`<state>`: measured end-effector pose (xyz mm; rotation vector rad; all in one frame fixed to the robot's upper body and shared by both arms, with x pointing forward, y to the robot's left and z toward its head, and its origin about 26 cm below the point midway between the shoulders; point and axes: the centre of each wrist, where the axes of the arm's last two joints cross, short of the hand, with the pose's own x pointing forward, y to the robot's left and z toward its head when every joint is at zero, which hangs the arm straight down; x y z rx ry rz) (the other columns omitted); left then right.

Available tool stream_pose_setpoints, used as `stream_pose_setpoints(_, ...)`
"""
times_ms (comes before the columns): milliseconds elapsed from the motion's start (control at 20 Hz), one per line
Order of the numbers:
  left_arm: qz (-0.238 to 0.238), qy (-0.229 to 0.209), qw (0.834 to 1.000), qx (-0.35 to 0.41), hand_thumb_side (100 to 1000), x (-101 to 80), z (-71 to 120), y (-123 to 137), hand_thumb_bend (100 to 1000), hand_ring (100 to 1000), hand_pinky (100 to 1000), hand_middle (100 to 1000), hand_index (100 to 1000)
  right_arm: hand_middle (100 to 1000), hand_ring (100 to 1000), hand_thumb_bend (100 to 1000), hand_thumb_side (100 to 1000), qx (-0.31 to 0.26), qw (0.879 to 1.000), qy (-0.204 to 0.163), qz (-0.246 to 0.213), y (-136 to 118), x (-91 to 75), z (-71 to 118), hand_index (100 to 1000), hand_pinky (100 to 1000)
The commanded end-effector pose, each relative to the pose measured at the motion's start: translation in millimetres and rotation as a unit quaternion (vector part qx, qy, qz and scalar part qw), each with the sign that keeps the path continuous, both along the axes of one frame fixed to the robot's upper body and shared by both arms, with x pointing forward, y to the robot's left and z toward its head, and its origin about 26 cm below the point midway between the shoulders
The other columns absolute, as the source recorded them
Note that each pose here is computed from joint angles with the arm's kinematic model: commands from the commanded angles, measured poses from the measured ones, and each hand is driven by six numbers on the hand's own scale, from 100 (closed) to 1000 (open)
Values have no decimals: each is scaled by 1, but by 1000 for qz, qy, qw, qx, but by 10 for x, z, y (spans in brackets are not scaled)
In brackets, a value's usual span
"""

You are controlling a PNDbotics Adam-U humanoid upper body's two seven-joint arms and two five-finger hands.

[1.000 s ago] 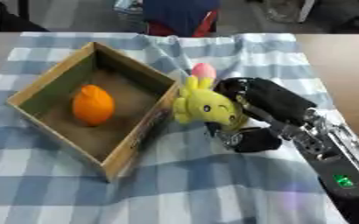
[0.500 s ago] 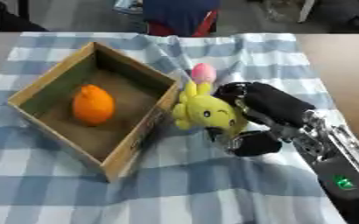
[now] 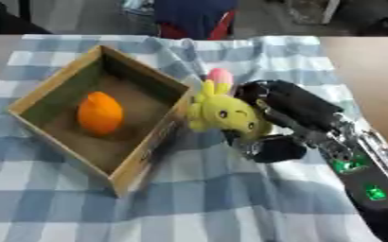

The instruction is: Pick up objects on the table and place them in the box.

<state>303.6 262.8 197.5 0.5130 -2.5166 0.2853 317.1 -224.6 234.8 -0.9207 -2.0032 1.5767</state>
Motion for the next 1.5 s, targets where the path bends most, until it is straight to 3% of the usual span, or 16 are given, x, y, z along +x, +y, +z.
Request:
stream_pose_setpoints(50,-4,-13,1000,6,684,-26,74,-7,100,710,312,616,807,539,639,100,739,-2,999,-40,17,-16,-54,277,658,472)
stream_pose_setpoints(300,-5,-10,1000,8,683,-29,64,-9,100,711,311,616,807,482,594,100,720,-7,997,-60,55,73,-4,635,618,435)
stream_pose_setpoints(650,-10,-6,1000,12,685,-32,51,-21,100,712,309,617,807,452,555,100,691,-34,994,9,106,263,311,947,599,385)
stream_pose_setpoints(700,-11,-6,1000,13,702,-32,50,-23,100,712,309,617,807,452,551,100,739,-38,993,15,108,295,365,975,599,384)
stream_pose_setpoints(750,-12,-6,1000,13,684,-31,51,-25,100,712,309,617,807,448,542,100,690,-42,993,18,111,335,415,1001,596,378)
stream_pose_setpoints(850,-13,-6,1000,15,684,-30,54,-29,100,712,309,617,807,446,523,100,696,-51,992,21,114,422,525,1040,598,376)
stream_pose_setpoints(1150,-21,-9,1000,16,683,-23,72,-53,100,712,309,617,807,439,514,100,697,-71,990,24,117,734,825,1008,600,381)
stream_pose_setpoints(1500,-31,-15,999,15,681,-13,102,-84,100,713,310,618,808,434,512,100,696,-76,991,29,102,1083,1150,707,600,383)
